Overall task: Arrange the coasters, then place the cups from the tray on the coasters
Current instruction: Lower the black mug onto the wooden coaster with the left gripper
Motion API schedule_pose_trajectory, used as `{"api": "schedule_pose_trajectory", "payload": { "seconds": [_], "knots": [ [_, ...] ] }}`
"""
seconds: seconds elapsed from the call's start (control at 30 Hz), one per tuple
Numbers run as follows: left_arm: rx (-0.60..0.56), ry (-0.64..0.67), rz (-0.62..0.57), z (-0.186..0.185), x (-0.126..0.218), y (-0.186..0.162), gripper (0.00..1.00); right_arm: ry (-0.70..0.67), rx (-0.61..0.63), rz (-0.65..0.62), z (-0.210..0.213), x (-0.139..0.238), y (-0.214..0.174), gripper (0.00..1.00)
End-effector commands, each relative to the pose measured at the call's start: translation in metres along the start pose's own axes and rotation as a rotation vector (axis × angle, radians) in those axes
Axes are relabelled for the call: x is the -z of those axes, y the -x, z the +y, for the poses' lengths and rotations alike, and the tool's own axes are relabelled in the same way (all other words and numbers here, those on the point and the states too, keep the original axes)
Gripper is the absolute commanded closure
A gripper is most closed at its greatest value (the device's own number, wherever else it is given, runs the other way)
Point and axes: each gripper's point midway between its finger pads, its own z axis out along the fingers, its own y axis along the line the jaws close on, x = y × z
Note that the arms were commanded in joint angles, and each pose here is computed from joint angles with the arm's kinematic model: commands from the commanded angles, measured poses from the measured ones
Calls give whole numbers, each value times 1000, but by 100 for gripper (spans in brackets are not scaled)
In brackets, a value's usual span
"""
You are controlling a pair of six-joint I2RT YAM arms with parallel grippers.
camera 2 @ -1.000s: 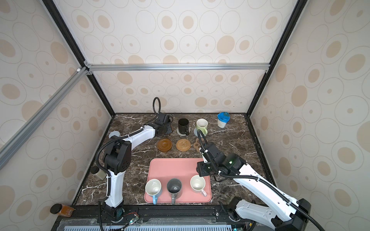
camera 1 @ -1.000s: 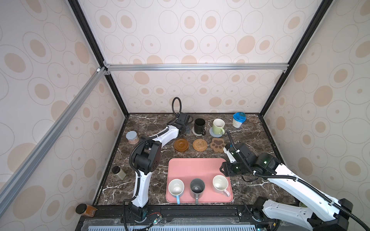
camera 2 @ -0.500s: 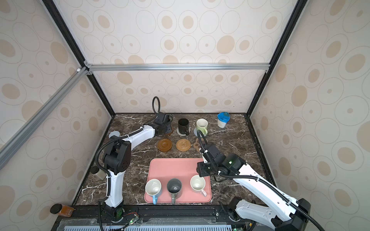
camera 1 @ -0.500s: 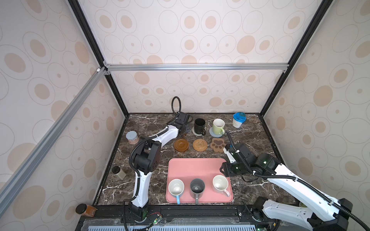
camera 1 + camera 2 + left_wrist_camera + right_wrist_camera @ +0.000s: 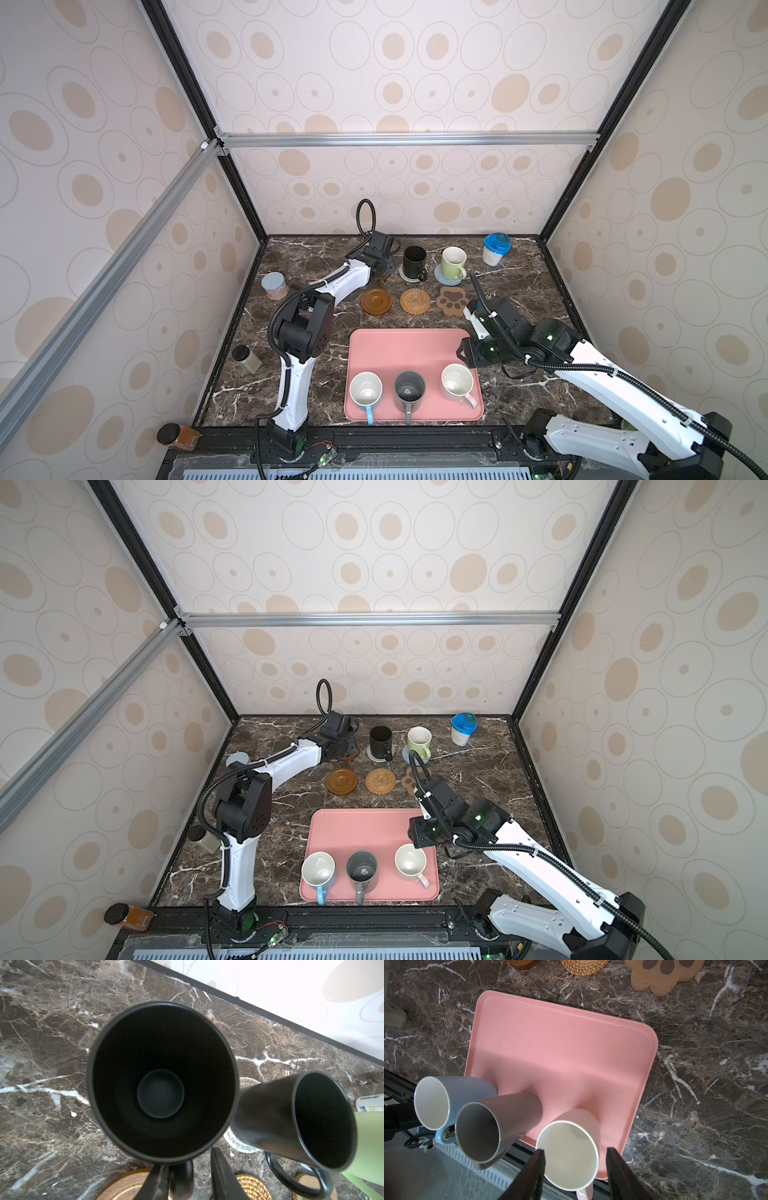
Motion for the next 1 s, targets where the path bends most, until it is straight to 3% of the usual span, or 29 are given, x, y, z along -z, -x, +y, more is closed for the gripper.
{"api": "schedule_pose_trajectory", "payload": {
  "seconds": [0.0, 0.5, 0.97],
  "knots": [
    [-1, -43, -38, -13, 4, 20, 66, -16, -16, 17, -4, 0, -6, 49],
    [5, -66, -41, -16, 12, 19, 63, -33, -24, 7, -9, 4, -8, 48],
    [1, -162, -76, -10, 65, 5, 53, -84, -6, 12, -19, 14, -11, 48]
  ]
}}
